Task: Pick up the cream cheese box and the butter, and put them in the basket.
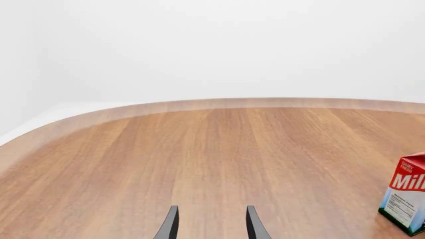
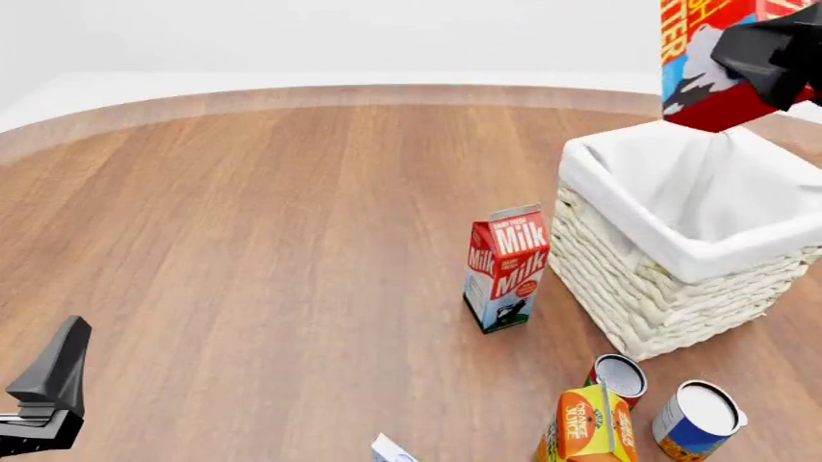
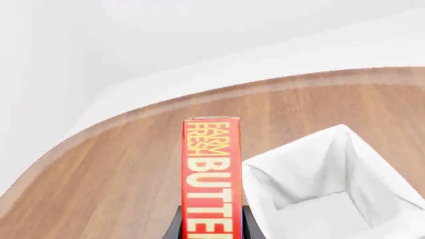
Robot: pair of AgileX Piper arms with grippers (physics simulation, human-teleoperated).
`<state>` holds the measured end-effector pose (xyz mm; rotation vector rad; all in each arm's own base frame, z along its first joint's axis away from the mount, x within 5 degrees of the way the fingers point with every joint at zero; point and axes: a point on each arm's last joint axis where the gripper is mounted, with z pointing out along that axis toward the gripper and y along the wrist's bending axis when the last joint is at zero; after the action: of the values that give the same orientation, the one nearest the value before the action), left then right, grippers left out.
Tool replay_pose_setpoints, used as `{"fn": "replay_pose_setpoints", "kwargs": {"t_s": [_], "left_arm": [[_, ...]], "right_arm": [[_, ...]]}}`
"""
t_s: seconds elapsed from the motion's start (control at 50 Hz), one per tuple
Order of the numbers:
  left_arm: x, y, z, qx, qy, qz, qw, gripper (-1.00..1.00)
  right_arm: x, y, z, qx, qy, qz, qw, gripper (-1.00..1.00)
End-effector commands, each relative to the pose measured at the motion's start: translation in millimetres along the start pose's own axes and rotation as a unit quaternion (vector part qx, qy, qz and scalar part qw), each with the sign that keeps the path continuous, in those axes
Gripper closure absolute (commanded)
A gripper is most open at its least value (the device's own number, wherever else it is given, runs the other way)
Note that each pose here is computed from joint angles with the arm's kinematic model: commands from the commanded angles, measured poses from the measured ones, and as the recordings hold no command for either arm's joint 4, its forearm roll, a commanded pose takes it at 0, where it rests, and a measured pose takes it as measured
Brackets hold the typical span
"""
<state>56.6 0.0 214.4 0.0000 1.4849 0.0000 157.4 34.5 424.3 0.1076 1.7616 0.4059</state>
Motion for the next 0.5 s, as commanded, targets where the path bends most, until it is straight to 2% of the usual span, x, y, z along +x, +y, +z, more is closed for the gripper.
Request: {"fn": "replay_pose_setpoints", "kwargs": {"t_s": [0.02,0.2,0.24,0.26,0.36,0.5], "left_arm": [[0.0,0.0,0.0,0.000,0.000,0.000,1.0000,-1.00],[0.0,0.0,0.0,0.000,0.000,0.000,1.0000,-1.00],[0.0,0.0,0.0,0.000,0.000,0.000,1.0000,-1.00],[0.0,0.0,0.0,0.000,0.000,0.000,1.0000,-1.00],[0.0,0.0,0.0,0.000,0.000,0.000,1.0000,-1.00],[0.0,0.0,0.0,0.000,0.000,0.000,1.0000,-1.00]], "right_arm": [[4.9,-9.0,7.8,0.010,-0.031,0.052,0.9981,1.00],[18.1,-17.8,23.6,0.019,-0.031,0.078,0.9963,1.00],[17.1,-18.6,25.7,0.022,-0.032,0.077,0.9963,1.00],[14.2,-18.1,25.2,0.022,-0.035,0.064,0.9971,1.00],[8.7,-22.8,35.5,0.035,-0.041,0.072,0.9960,1.00],[12.9,-29.2,41.3,0.047,-0.039,0.072,0.9955,1.00]]}}
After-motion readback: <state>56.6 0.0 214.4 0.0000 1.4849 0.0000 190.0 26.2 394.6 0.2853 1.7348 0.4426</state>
